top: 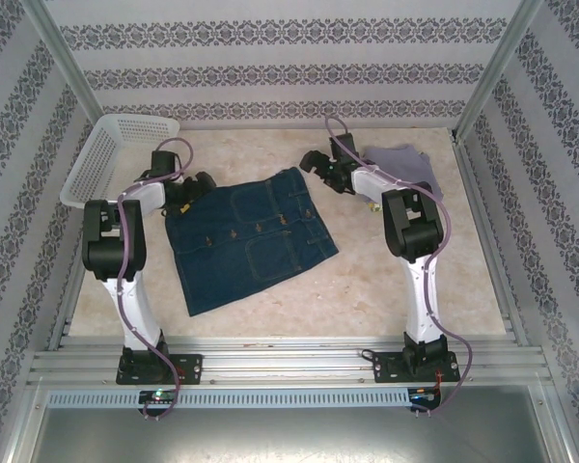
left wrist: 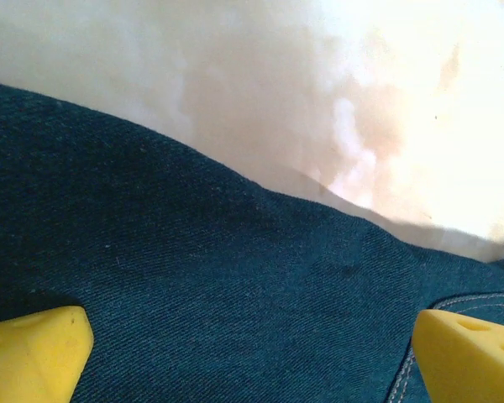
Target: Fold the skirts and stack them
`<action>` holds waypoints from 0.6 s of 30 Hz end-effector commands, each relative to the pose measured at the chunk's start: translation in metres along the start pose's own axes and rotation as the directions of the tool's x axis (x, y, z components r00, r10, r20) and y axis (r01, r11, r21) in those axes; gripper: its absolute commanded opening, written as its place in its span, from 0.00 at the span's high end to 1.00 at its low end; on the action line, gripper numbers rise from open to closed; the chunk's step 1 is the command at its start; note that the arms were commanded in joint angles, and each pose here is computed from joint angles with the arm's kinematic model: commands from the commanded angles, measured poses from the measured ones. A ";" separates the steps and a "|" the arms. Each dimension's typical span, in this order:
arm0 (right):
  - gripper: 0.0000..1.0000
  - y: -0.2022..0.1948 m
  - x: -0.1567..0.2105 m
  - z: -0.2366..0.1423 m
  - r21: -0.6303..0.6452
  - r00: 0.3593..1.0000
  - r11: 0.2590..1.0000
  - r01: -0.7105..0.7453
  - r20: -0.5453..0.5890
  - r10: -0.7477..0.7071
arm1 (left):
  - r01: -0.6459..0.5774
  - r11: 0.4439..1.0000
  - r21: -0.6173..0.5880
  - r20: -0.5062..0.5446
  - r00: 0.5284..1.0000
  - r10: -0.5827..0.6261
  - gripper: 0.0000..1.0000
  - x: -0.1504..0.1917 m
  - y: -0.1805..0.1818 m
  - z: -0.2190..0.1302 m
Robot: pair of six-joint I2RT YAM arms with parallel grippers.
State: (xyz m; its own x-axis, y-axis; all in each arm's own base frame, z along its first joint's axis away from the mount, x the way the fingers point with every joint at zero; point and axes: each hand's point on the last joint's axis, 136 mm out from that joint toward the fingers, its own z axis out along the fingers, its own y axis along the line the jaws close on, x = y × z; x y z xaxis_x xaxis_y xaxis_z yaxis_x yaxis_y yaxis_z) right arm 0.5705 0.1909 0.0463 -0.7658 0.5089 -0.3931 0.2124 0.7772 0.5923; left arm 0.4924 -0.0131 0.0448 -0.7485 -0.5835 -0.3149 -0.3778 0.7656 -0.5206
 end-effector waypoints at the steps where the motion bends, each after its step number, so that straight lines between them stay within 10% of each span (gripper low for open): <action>1: 0.02 -0.023 0.003 0.002 0.058 0.999 0.997 -0.042 -0.004 0.043 | -0.014 1.000 -0.013 -0.123 0.992 0.012 0.00 0.025 0.012 0.025; 12: 0.02 0.014 -0.026 -0.095 -0.034 0.991 0.997 0.067 0.122 -0.062 | -0.197 0.980 0.020 -0.183 0.963 0.197 0.00 0.007 -0.074 0.080; 18: 0.02 -0.017 0.023 -0.149 0.032 0.993 0.995 0.097 0.057 -0.098 | -0.275 0.957 -0.087 -0.045 0.961 0.272 0.00 -0.034 -0.096 0.016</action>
State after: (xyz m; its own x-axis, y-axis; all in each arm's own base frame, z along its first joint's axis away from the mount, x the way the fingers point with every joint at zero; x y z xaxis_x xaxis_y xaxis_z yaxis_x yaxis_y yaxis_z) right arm 0.4919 0.1457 0.1483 -0.7074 0.4924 -0.5071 0.1326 0.7972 0.5890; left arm 0.5801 -0.1003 0.0558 -0.8553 -0.3612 -0.3716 -0.1736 0.8753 -0.4513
